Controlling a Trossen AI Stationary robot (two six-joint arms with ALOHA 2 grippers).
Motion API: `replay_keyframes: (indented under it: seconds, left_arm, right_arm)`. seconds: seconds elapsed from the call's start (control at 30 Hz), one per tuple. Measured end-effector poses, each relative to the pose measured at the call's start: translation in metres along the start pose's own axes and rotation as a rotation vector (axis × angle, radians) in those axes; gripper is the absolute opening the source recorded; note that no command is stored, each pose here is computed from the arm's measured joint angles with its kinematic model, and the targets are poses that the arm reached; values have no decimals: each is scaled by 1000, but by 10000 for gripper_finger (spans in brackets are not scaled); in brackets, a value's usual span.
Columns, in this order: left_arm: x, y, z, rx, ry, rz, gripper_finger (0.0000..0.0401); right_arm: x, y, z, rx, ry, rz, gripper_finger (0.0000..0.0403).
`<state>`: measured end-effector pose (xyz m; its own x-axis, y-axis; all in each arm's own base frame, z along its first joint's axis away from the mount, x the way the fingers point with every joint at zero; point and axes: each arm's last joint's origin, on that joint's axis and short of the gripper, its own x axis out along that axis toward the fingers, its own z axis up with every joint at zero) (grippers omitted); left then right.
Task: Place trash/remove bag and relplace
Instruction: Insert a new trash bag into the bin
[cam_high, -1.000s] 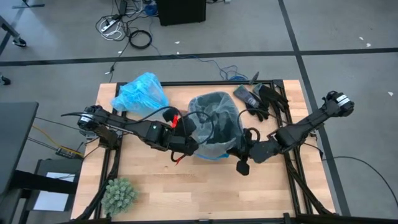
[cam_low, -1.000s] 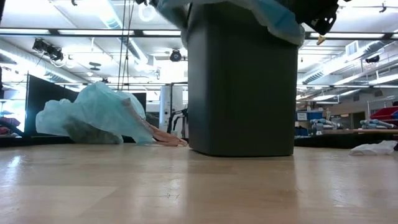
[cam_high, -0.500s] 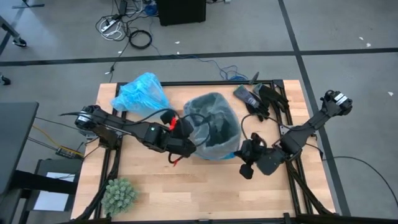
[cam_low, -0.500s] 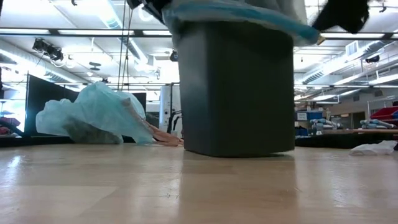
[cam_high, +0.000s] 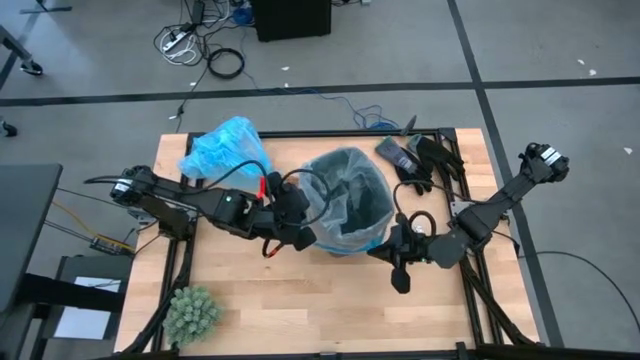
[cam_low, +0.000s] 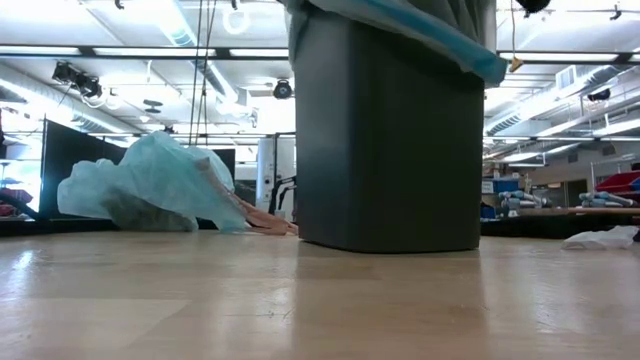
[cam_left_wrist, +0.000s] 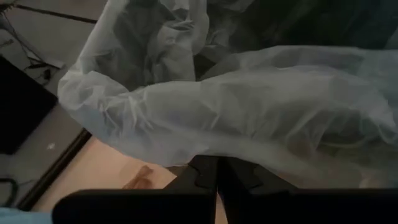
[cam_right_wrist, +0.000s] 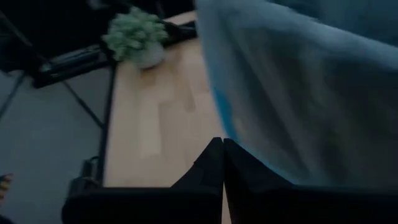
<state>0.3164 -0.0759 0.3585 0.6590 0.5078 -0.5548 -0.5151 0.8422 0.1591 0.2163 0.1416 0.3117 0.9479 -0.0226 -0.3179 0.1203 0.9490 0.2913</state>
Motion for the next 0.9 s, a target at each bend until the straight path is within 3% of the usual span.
replay_keyframes:
  seconds: [0.13,0.43,0.53,0.7,0.9]
  left_arm:
    - [3,-3,0,-26,-2,-3,17]
    - [4,-7,-1,-112,-6,-11,37]
    - [2,-5,-3,-126,13,-2,77]
    - [-3,4,-9,-150,100,41,178]
    - [-20,19,-5,-104,178,101,279]
  right_arm:
    - [-4,7,-1,-33,-13,39,0]
    - [-13,7,-12,-205,-28,-131,0]
    - [-12,7,-12,-231,-24,-128,0]
    - [-12,7,-13,-266,-10,-108,0]
    - [-11,7,-13,-326,23,-59,0]
